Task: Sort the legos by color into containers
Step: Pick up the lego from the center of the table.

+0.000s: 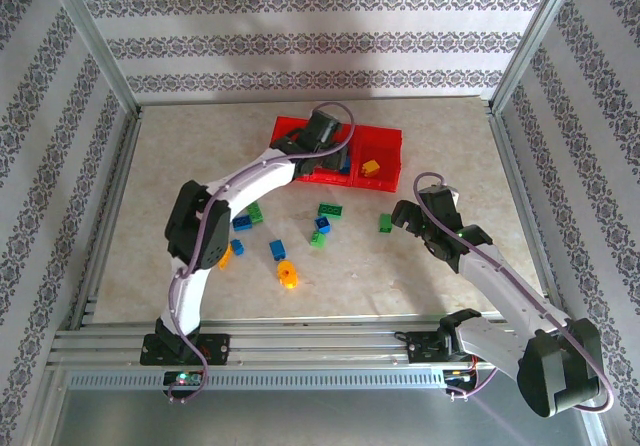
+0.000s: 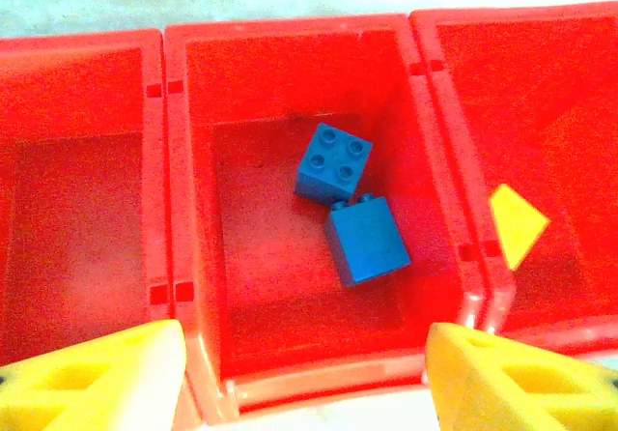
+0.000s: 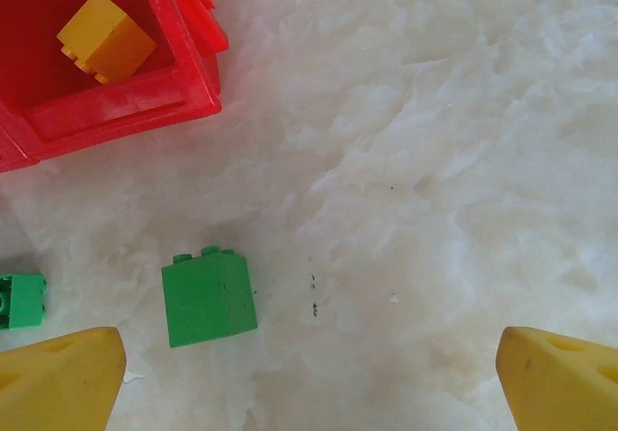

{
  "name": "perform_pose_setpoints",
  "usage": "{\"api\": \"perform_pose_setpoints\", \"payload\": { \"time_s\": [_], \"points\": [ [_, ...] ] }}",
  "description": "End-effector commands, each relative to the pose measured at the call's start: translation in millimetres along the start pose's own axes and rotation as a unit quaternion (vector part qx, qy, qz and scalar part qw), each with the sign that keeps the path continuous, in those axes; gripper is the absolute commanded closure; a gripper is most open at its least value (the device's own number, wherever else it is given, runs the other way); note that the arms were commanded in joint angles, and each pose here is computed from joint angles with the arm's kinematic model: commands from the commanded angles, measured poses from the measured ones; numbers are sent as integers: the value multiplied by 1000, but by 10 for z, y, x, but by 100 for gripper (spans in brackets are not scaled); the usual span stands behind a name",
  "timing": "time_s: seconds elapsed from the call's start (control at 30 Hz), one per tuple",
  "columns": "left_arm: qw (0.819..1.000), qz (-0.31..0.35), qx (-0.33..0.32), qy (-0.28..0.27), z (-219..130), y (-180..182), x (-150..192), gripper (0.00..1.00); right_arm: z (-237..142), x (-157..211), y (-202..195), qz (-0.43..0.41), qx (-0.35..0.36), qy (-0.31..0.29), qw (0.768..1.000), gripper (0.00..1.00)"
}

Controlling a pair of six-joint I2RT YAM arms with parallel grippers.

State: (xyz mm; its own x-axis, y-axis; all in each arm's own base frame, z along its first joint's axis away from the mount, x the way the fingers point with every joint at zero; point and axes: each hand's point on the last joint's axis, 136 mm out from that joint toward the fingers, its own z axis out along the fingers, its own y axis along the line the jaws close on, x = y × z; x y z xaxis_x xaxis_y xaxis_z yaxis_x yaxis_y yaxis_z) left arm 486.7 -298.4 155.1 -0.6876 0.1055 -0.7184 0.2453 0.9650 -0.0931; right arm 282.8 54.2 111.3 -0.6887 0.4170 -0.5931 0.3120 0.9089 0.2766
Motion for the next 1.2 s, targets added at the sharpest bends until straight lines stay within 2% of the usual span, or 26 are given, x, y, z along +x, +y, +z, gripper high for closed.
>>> {"api": "perform_pose_setpoints", "payload": {
  "time_s": [0.0, 0.33, 0.53, 0.6, 0.83, 1.17],
  "points": [
    [999, 1, 29, -26, -214, -152, -53, 33, 31, 45, -82, 10, 17, 6, 1000, 2],
    [999, -42, 7, -31, -554, 119, 338, 28, 168, 197, 119, -26, -3, 55, 998, 4],
    [996, -71, -19, -52, -803, 368, 537, 10, 293, 262, 314, -54, -11, 82, 995, 10],
    [994, -80, -34, -59, -892, 474, 598, 0, 344, 281, 400, -62, -15, 92, 994, 12],
    [990, -86, -90, -70, -1127, 810, 817, 0, 550, 348, 618, -80, -17, 126, 989, 21],
    [982, -93, -153, -66, -1325, 1191, 1066, 0, 777, 394, 625, -73, 12, 152, 986, 27]
  ]
}}
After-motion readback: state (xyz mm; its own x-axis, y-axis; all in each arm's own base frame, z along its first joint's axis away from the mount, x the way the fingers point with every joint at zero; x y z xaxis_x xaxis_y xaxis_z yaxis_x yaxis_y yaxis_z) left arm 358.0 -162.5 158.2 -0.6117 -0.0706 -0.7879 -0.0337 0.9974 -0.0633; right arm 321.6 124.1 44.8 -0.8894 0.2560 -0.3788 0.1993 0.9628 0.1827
